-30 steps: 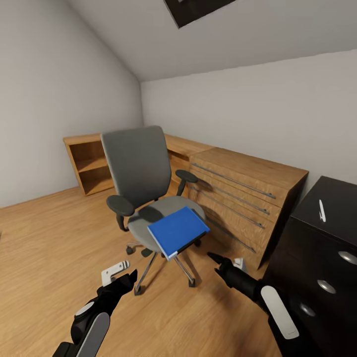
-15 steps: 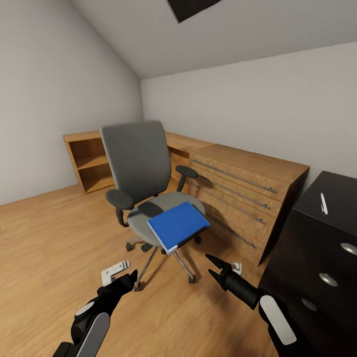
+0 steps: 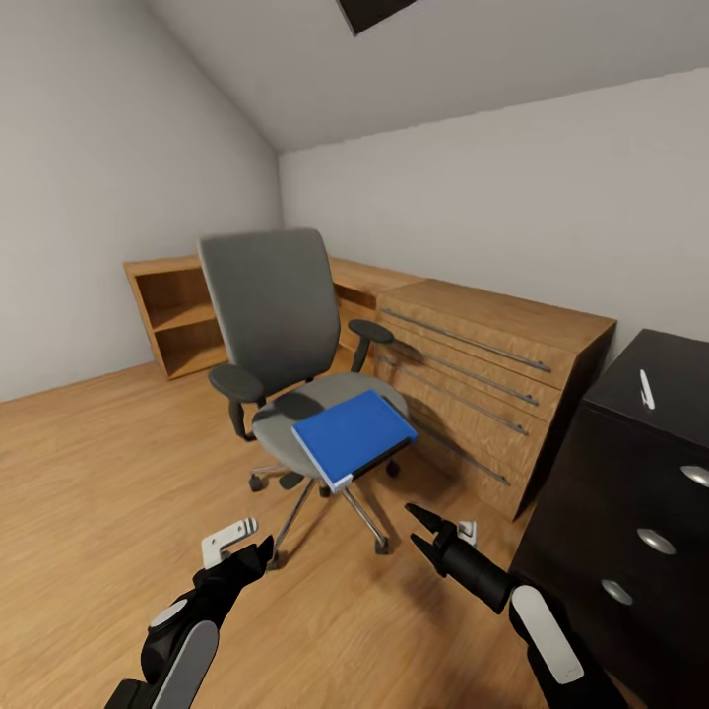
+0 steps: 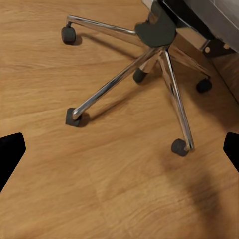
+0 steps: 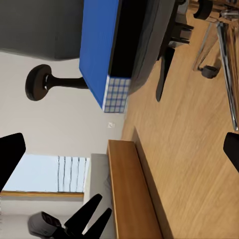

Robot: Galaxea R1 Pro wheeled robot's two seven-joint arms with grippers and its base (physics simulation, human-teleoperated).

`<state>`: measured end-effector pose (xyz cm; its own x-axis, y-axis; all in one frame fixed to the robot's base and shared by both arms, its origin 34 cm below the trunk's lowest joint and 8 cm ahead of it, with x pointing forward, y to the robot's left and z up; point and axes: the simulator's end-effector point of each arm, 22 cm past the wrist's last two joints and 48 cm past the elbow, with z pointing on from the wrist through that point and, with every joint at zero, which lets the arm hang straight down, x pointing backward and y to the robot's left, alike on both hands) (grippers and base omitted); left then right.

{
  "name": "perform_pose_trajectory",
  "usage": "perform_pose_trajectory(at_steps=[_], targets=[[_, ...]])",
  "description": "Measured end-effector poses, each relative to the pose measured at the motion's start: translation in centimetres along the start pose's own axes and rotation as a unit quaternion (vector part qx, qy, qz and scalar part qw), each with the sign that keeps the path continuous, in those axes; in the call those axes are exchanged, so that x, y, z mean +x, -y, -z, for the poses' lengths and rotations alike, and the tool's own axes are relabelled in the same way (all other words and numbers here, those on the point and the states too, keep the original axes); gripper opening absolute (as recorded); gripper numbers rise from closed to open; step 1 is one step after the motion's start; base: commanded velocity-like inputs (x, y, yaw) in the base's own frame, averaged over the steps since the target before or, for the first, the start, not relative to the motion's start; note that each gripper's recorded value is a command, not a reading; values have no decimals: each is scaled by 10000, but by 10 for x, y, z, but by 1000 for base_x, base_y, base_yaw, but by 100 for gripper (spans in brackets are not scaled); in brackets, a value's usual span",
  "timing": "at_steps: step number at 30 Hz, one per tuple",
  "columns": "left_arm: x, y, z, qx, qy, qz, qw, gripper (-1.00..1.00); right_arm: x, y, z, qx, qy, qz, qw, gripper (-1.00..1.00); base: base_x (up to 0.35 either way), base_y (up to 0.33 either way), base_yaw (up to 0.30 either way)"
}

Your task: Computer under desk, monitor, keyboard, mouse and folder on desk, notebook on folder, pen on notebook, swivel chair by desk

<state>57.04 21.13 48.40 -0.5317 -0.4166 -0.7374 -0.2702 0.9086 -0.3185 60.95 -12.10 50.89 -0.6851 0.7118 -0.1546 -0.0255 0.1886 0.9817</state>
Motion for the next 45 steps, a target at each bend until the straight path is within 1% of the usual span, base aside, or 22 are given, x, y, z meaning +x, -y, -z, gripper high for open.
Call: perform_pose_trajectory(at_steps=[5, 8, 9, 10, 14, 16, 18, 20, 22, 25, 31, 38, 43, 45], targets=[[10, -4, -5, -7, -18, 1, 10000, 100, 7, 8, -4, -19, 10, -69, 10000, 100, 0, 0, 0], [10, -4, -5, -8, -18, 0, 10000, 100, 15, 0, -14, -127, 45, -130, 9998, 100, 0, 0, 0], [10, -4, -5, -8, -18, 0, 10000, 100, 18, -2, -18, -157, 74, -144, 9997, 100, 0, 0, 0], [10, -3, -5, 13, -17, -1, 10000, 100, 15, -3, -23, -131, 267, -96, 9995, 100, 0, 0, 0], [10, -3, -5, 35, -24, -2, 10000, 100, 13, -1, -24, -82, 330, -83, 9994, 100, 9, 0, 0], [13, -3, -6, 28, -52, -10, 10000, 100, 14, 5, -24, 54, 342, -99, 9994, 100, 149, 0, 0], [15, -2, -6, 32, -68, -29, 10000, 100, 13, 8, -24, 121, 354, -114, 9992, 100, 210, 0, 0], [16, -2, -6, 32, -79, -44, 10000, 100, 12, 9, -24, 130, 374, -164, 9991, 100, 129, 0, 0], [17, -2, -6, 24, -90, -49, 9999, 100, 11, 8, -24, 85, 419, -275, 9987, 100, 42, 0, 0], [19, -2, -7, 21, -107, -55, 9999, 100, 10, 8, -24, 93, 441, -333, 9984, 100, 129, 0, 0], [21, -2, -7, 30, -133, -55, 9999, 100, 10, 15, -23, 233, 450, -365, 9980, 100, 97, 0, 0], [19, -2, -7, 38, -115, -37, 9999, 100, 9, 16, -23, 262, 452, -367, 9980, 100, 9, 0, 0], [25, -7, -12, -27, -193, -25, 9998, 100, 10, 28, -23, 344, 438, -430, 9975, 100, 1, 0, 0], [25, -7, -12, -31, -190, -21, 9998, 100, 11, 28, -23, 342, 437, -432, 9975, 100, 0, 0, 0]])
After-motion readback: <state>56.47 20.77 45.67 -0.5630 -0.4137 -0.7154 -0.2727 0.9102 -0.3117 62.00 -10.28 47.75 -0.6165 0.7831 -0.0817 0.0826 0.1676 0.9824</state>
